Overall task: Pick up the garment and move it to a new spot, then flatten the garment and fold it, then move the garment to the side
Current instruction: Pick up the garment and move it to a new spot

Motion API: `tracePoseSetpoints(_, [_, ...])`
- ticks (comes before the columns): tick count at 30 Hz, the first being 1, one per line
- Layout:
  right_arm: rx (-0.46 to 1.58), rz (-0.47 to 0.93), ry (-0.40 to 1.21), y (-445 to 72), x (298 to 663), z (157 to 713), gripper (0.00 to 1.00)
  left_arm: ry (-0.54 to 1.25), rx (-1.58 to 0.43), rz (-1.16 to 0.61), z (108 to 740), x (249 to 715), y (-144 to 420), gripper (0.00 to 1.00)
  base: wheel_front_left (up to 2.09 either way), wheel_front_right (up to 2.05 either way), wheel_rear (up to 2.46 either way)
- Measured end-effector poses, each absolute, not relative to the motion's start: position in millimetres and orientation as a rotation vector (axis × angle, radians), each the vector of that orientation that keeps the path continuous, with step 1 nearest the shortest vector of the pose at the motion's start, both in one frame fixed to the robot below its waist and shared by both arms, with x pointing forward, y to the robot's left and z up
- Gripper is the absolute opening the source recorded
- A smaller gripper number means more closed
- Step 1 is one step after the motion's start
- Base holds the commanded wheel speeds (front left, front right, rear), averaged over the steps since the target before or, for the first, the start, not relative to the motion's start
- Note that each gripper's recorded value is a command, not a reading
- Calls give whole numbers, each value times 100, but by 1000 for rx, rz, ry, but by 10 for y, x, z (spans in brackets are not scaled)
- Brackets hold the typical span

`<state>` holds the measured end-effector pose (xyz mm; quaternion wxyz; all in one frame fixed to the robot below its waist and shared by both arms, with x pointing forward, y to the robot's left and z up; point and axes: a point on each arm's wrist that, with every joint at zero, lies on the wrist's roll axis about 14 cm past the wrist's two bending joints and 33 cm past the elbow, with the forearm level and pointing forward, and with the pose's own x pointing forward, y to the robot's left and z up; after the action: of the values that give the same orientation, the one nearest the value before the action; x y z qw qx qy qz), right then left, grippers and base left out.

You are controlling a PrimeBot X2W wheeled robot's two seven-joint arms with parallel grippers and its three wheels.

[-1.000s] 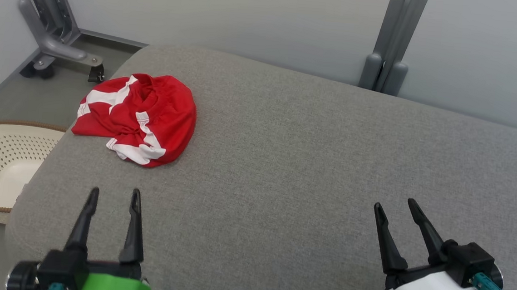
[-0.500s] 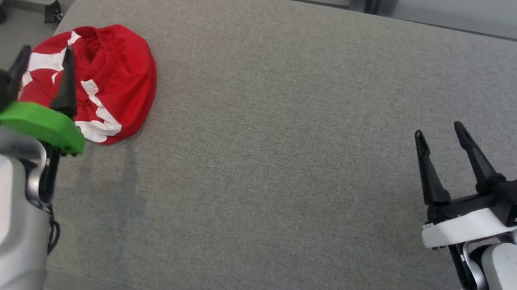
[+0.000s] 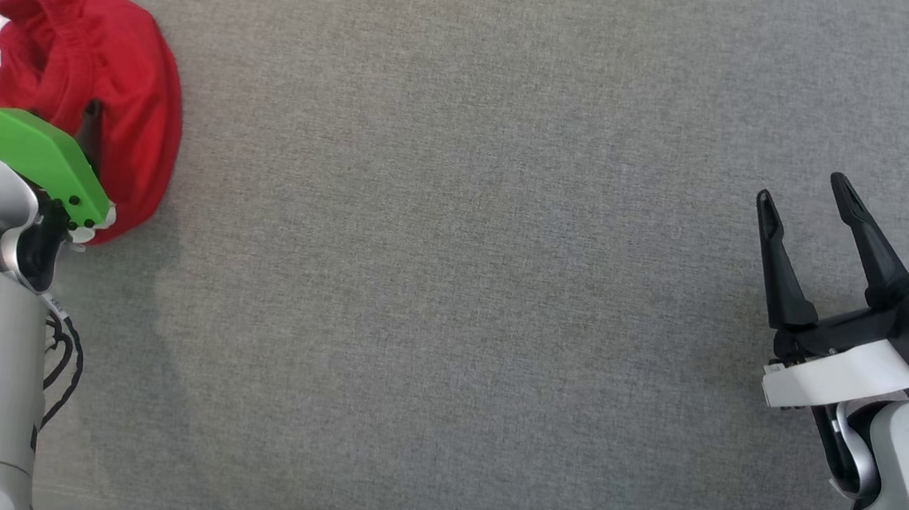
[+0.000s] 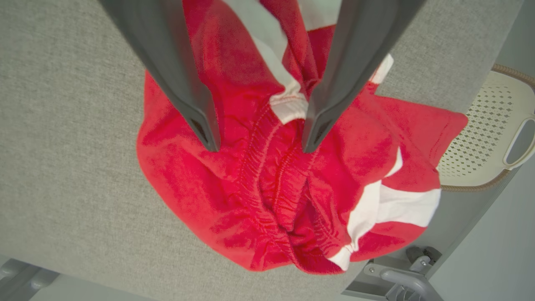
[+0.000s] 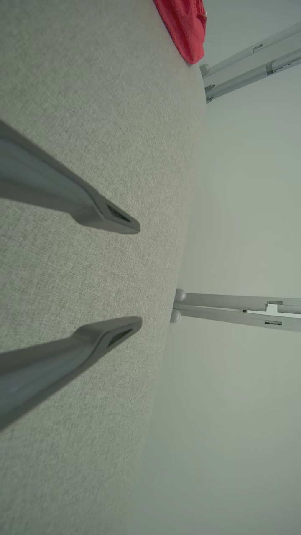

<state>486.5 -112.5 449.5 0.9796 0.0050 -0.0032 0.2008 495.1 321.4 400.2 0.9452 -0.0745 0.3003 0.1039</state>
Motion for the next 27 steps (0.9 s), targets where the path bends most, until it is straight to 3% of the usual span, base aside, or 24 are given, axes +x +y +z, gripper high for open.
tracePoseSetpoints(8, [11, 386, 31, -1197, 4898, 4316, 100, 680, -159, 205, 3575, 4980, 3092, 98, 0, 0, 0])
tracePoseSetpoints(9, [10, 383, 33, -1210, 4896, 4309, 100, 671, -155, 198, 3572, 5003, 3070, 43, 0, 0, 0])
tracePoseSetpoints(10, [9, 379, 35, -1224, 4892, 4303, 100, 643, -149, 188, 3595, 5042, 3040, 0, 0, 0, 0])
tracePoseSetpoints(16, [15, 367, 18, -1224, 4855, 4404, 100, 451, -90, 100, 3983, 5250, 2849, 0, 0, 0, 0])
tracePoseSetpoints(27, [62, 340, -53, -1168, 4565, 4837, 100, -1, 16, -153, 5546, 5360, 2335, 0, 0, 0, 0])
